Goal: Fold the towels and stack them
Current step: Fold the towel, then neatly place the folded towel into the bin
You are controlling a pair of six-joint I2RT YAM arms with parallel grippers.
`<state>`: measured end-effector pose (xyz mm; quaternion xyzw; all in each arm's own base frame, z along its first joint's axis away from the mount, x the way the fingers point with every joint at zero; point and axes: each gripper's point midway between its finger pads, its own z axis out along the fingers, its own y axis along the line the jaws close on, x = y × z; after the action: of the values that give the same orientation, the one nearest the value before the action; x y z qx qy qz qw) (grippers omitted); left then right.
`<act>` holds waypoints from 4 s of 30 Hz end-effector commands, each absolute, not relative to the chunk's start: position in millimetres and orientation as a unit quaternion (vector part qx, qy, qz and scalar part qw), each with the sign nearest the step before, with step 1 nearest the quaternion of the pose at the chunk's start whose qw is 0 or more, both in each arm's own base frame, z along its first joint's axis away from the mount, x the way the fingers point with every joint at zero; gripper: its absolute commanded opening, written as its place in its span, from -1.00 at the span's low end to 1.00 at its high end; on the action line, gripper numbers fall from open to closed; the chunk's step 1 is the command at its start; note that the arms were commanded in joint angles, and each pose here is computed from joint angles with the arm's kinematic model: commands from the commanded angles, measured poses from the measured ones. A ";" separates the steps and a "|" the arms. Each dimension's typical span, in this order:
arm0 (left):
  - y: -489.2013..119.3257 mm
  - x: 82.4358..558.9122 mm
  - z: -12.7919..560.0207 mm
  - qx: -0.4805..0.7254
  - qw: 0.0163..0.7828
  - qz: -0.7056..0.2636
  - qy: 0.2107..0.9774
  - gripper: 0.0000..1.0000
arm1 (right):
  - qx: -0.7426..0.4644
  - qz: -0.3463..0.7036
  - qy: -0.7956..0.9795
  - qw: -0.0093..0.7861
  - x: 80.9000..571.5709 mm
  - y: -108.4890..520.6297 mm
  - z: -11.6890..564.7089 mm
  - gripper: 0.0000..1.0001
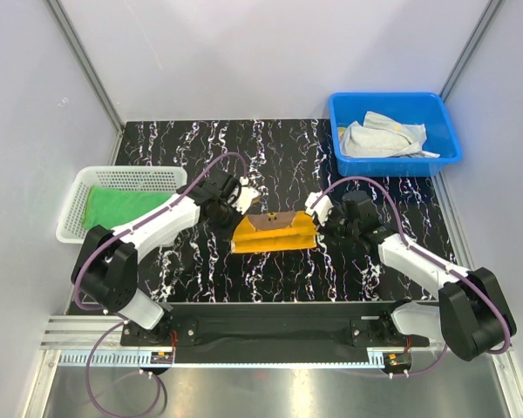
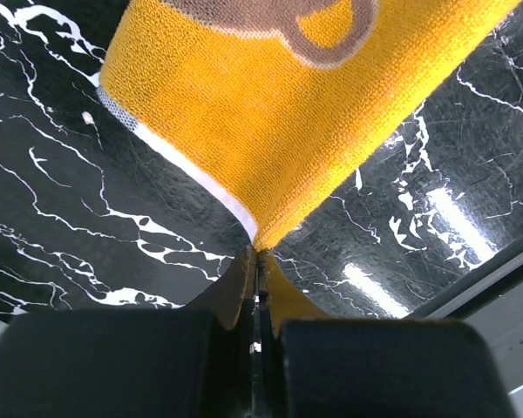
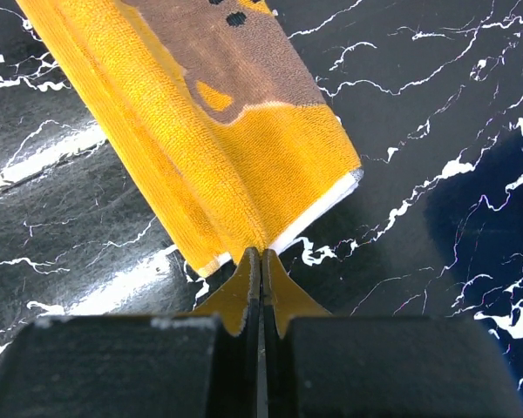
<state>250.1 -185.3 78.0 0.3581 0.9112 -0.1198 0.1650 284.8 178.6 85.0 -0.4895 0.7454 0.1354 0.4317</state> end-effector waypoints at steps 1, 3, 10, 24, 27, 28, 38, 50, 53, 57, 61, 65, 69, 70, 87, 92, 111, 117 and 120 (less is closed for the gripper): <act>-186.6 252.4 88.8 0.347 0.189 -0.120 0.911 -1.00 | -0.480 0.127 0.758 0.423 284.8 176.0 79.6 -1.00; -186.0 249.9 84.6 0.346 0.181 -0.119 0.913 -1.00 | -0.486 0.134 0.759 0.413 278.3 181.0 74.7 -1.00; -177.5 251.8 72.1 0.335 0.164 -0.079 0.924 -1.00 | -0.502 0.147 0.769 0.368 260.5 189.1 52.5 -0.93; -177.7 258.1 90.7 0.308 0.172 -0.055 0.934 -0.42 | -0.504 0.172 0.759 0.373 245.1 192.2 107.0 -0.11; -195.4 271.8 105.4 0.295 0.203 -0.083 0.930 -0.36 | -0.494 0.219 0.745 0.391 236.2 206.2 130.5 0.07; -203.3 277.2 109.0 0.278 0.216 -0.097 0.931 -0.32 | -0.462 0.241 0.759 0.390 234.7 210.9 135.4 0.10; -215.6 275.7 66.2 0.184 0.170 -0.137 0.958 -0.30 | -0.204 0.216 0.912 0.282 280.2 215.9 91.9 -0.55; -209.3 282.6 61.2 0.086 0.165 -0.151 0.971 -0.19 | -0.085 0.112 0.969 0.204 308.2 199.5 55.2 -1.00; -213.4 291.9 84.2 0.081 0.193 -0.167 0.964 -0.13 | -0.073 0.157 0.958 0.228 312.9 215.2 84.4 -1.00; -219.9 304.9 90.2 0.080 0.212 -0.178 0.958 -0.12 | -0.069 0.155 0.957 0.237 322.3 217.3 88.7 -1.00; -216.4 316.0 78.6 0.070 0.210 -0.173 0.960 -0.13 | -0.074 0.104 0.963 0.239 335.9 206.0 69.8 -1.00; -201.4 324.1 57.8 0.037 0.197 -0.154 0.968 -0.14 | -0.077 0.053 0.964 0.249 352.6 192.9 48.7 -1.00; -196.4 322.2 46.9 0.031 0.184 -0.150 0.971 -0.15 | -0.077 0.030 0.965 0.251 360.6 187.0 35.2 -1.00; -197.4 321.6 47.8 0.034 0.184 -0.153 0.970 -0.15 | -0.076 0.027 0.965 0.249 361.0 185.9 34.8 -1.00; -194.4 302.8 108.4 0.055 0.233 -0.211 0.948 0.03 | -0.030 0.163 0.965 0.201 301.1 211.5 84.0 -0.76; -191.2 289.0 93.9 0.039 0.221 -0.236 0.945 0.07 | 0.002 0.161 0.971 0.178 276.9 200.6 54.0 -0.80; -197.0 300.0 50.6 -0.014 0.204 -0.254 0.945 0.13 | 0.003 0.190 0.956 0.224 277.6 202.6 84.0 -0.53; -198.7 295.5 27.0 -0.040 0.173 -0.252 0.951 0.10 | -0.004 0.205 0.945 0.253 283.0 205.6 104.6 -0.28; -197.4 288.2 19.8 -0.045 0.161 -0.243 0.955 0.07 | -0.006 0.214 0.940 0.267 283.7 206.2 114.5 -0.24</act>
<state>290.6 -193.9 27.1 -0.0359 0.9566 -0.2371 0.1654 272.8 199.1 84.2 -0.0046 0.9566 0.1855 0.2248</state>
